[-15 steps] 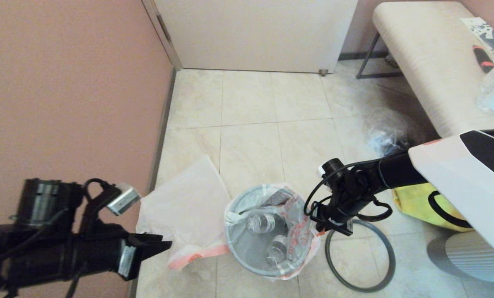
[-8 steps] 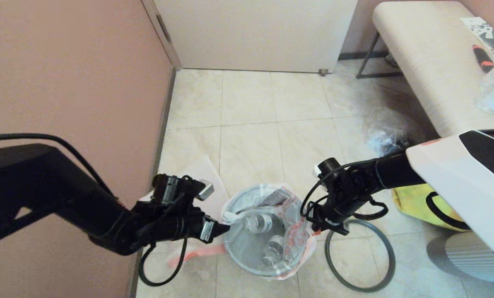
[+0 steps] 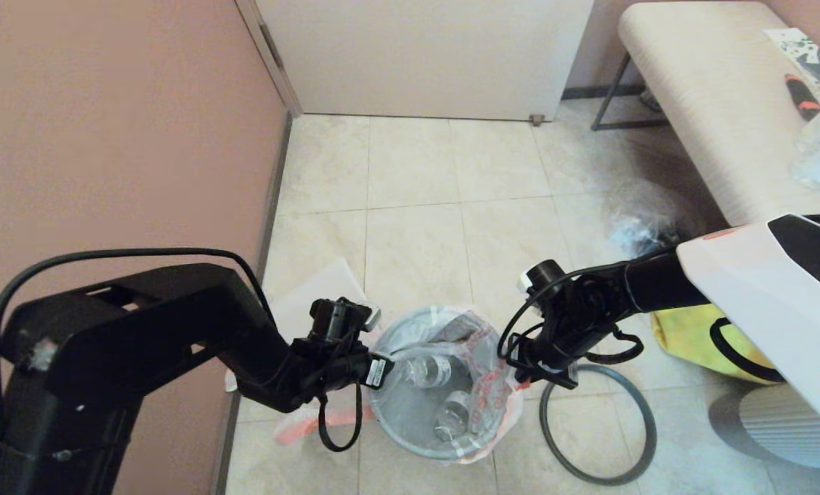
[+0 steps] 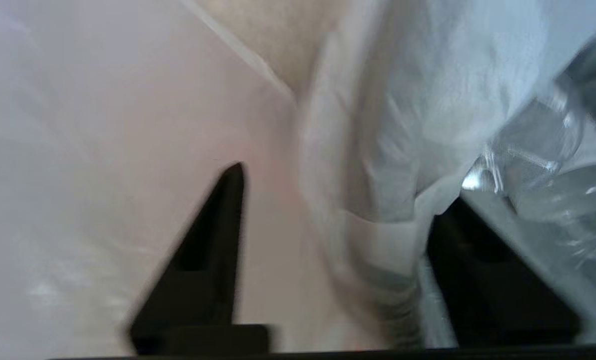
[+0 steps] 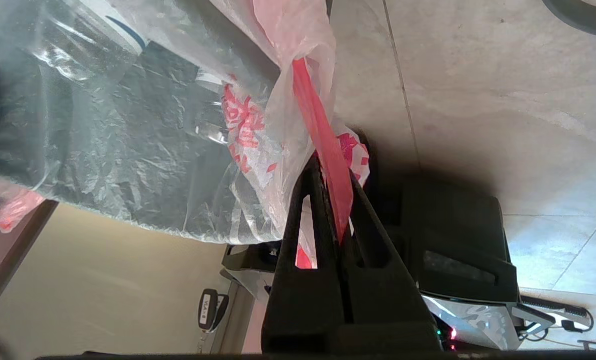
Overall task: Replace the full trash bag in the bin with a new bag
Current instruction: Place the trash bag on the floor
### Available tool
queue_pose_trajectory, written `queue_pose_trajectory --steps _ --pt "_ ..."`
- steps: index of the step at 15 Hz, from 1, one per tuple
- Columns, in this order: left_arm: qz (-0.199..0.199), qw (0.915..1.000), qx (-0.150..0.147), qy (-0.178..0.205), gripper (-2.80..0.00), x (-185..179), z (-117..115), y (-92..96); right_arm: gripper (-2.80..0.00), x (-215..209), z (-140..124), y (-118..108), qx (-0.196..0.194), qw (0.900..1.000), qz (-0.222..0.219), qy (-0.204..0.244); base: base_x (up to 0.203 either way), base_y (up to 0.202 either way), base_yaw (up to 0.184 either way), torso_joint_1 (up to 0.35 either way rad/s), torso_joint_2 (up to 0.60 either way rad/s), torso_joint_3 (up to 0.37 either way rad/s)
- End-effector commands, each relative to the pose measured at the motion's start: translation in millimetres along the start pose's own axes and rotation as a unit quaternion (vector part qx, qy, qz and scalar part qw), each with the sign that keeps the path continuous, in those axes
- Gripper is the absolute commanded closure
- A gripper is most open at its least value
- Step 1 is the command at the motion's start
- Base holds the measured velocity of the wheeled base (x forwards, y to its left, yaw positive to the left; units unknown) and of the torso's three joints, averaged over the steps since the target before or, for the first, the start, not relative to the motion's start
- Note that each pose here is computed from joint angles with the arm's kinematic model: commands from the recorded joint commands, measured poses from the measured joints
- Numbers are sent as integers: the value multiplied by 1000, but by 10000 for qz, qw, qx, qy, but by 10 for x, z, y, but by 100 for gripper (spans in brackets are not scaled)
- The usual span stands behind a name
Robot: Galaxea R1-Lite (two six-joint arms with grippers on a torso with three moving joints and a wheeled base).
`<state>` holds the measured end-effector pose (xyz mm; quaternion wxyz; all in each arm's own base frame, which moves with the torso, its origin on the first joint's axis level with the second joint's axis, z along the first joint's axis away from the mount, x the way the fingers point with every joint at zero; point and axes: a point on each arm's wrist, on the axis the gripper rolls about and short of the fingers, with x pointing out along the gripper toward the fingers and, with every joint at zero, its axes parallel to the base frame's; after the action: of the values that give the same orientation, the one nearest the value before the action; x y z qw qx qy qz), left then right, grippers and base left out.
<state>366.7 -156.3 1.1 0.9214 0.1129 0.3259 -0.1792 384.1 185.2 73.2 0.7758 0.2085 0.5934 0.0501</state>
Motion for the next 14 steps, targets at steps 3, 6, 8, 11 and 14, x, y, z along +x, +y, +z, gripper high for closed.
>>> queue_pose_trajectory --steps 3,6,8,11,14 --pt "600 9978 -25 -277 0 202 -88 -62 0 -234 -58 72 -26 9998 155 -79 0 0 0 0 0 0" --pt "811 9940 -183 -708 0 317 -213 -103 0 -409 -197 153 -149 9989 440 88 0 0 0 0 0 0" --pt "818 9937 -204 -737 0 309 -201 -101 0 -455 -240 218 -174 9971 702 248 0 0 0 0 0 0" --pt "821 9931 -228 -800 0 297 -177 -99 0 -431 -295 281 -195 9949 885 435 0 0 0 0 0 0" --pt "791 9937 -195 -774 0 302 -191 -130 0 -418 -276 325 -297 9932 1109 186 0 0 0 0 0 0"
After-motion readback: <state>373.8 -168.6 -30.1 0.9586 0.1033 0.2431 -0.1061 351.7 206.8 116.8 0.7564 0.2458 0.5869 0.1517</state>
